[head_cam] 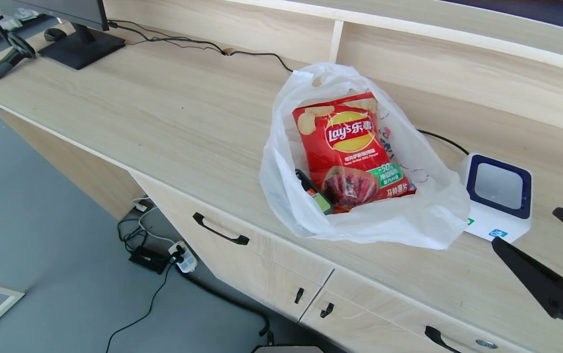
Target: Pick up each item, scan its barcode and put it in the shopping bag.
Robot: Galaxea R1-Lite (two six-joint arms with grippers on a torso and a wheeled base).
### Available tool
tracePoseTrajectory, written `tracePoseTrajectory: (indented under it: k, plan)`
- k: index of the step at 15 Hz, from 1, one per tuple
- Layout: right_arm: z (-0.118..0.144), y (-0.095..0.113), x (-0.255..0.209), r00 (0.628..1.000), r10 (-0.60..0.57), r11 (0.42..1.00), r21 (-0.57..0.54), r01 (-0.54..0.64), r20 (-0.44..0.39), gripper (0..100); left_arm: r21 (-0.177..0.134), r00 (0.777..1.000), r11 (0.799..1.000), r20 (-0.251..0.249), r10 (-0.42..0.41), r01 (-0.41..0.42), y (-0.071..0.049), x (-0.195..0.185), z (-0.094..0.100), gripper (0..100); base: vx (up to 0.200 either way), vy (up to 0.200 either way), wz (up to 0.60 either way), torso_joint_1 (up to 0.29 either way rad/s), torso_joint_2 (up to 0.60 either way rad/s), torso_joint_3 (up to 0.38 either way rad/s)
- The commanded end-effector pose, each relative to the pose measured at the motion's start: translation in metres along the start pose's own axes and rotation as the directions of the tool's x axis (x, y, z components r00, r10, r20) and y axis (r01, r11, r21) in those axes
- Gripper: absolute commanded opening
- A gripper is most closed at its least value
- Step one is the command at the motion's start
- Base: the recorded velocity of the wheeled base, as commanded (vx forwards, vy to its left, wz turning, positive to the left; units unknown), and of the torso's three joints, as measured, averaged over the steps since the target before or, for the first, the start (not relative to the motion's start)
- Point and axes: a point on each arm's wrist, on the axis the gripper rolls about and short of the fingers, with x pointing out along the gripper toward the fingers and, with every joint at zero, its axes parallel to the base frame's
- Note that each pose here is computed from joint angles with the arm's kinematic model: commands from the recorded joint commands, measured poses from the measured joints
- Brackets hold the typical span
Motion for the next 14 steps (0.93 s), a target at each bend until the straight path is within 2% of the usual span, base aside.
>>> tracePoseTrajectory:
  k: [1,2,3,6,8,9,10,11,12,13,14]
  plan:
    - [-0.015,-0.014,-0.041,0.991,-0.133,0.990,0.051,0.134,-0.017,100,-0.005,1.000,1.000,-0.002,-0.001,0.001,0.000,0.000,0.000,100,0.000,0.000,0.00,0.000,0.00,0.000]
    - [-0.023,-0.020,-0.047,0.932,-0.354,0.931,0.064,0.359,-0.081,100,-0.011,1.000,1.000,-0.003,0.001,-0.001,0.000,0.000,0.000,100,0.000,0.000,0.00,0.000,0.00,0.000]
    - [-0.023,-0.021,-0.049,0.920,-0.384,0.918,0.075,0.390,-0.081,100,-0.011,1.000,1.000,-0.004,0.002,-0.002,0.000,0.000,0.000,100,0.000,0.000,0.00,0.000,0.00,0.000]
    - [-0.005,-0.028,-0.057,0.854,-0.520,0.846,0.127,0.518,-0.022,100,-0.009,1.000,1.000,-0.003,0.001,-0.001,0.000,0.000,0.000,100,0.000,0.000,0.00,0.000,0.00,0.000]
    - [0.039,-0.029,-0.043,0.825,-0.564,0.820,0.142,0.554,0.034,100,-0.009,1.000,1.000,-0.004,0.002,-0.002,0.000,0.000,0.000,100,0.000,0.000,0.00,0.000,0.00,0.000]
    - [0.067,-0.024,-0.018,0.804,-0.594,0.795,0.177,0.580,0.036,100,-0.006,1.000,1.000,-0.006,-0.001,0.001,0.000,0.000,-0.001,100,0.000,0.000,0.00,0.000,0.00,0.000]
    - [0.086,-0.020,0.001,0.749,-0.663,0.727,0.255,0.637,0.020,100,-0.008,1.000,1.000,-0.006,-0.001,0.001,0.000,0.000,-0.001,100,0.000,0.000,0.00,0.000,0.00,0.000]
    - [0.093,-0.020,0.010,0.657,-0.754,0.616,0.332,0.714,-0.013,100,-0.008,1.000,1.000,-0.007,0.000,0.000,0.000,0.000,-0.001,100,0.000,0.000,0.00,0.000,0.00,0.000]
    - [0.090,-0.023,0.010,0.573,-0.818,0.519,0.376,0.768,-0.041,100,-0.008,1.000,1.000,-0.006,-0.001,0.001,0.000,0.000,-0.001,100,0.000,0.000,0.00,0.000,0.00,0.000]
    - [0.065,-0.026,0.001,0.527,-0.847,0.477,0.343,0.809,-0.065,100,-0.008,1.000,1.000,-0.007,0.000,0.000,0.000,0.000,-0.001,100,0.000,0.000,0.00,0.000,0.00,0.000]
    - [0.020,-0.030,-0.027,0.500,-0.861,0.466,0.251,0.848,-0.093,100,-0.008,1.000,1.000,-0.006,-0.001,0.001,0.000,0.000,-0.001,100,0.000,0.000,0.00,0.000,0.00,0.000]
